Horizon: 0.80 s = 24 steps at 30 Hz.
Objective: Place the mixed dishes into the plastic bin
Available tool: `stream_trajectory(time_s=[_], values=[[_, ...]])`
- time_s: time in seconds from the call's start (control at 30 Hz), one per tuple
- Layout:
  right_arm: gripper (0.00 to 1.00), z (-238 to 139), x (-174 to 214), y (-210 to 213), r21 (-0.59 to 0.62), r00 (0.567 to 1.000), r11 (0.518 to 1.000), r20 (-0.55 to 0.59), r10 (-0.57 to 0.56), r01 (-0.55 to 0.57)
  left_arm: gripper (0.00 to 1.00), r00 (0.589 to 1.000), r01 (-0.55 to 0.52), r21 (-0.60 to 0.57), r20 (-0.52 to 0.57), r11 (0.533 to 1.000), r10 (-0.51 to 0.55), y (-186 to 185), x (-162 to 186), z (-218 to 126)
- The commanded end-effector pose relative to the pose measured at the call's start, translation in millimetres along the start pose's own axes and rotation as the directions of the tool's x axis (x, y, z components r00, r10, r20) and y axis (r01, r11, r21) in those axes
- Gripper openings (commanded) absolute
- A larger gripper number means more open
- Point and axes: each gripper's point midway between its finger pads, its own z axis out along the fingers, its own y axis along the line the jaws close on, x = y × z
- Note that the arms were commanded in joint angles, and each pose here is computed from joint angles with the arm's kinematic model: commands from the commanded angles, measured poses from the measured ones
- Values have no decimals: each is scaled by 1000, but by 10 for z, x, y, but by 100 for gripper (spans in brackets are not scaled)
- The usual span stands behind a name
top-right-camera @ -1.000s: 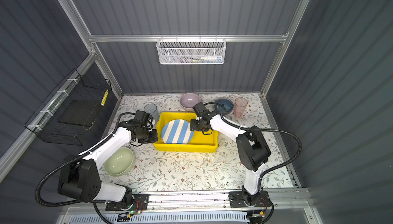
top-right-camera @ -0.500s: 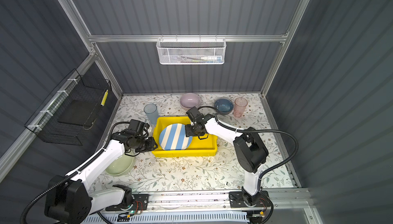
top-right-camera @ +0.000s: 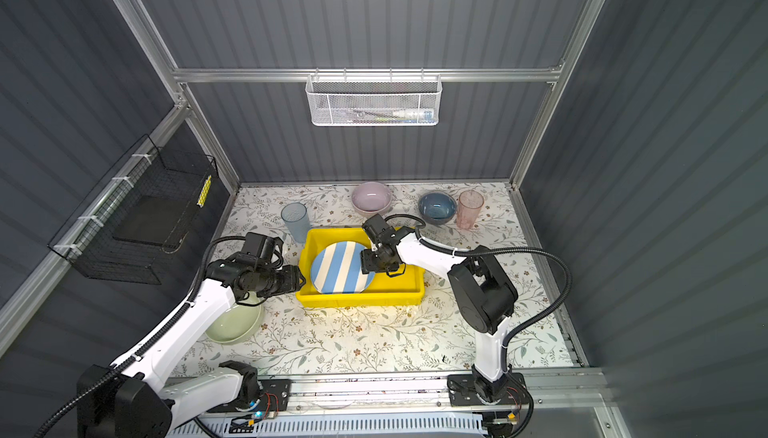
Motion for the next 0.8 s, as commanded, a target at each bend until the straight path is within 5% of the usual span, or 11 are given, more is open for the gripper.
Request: stream_trajectory(time_s=[0.0,0.77], values=[[65,93,59,69,-34,1000,999,-30,3,-4,65,1000,-3,-41,6,999,3,67,-13,-107],[69,59,47,358,-164,997,985,-50,-62,53,70,999,15,-120,-31,993,-19,232,94,-57]])
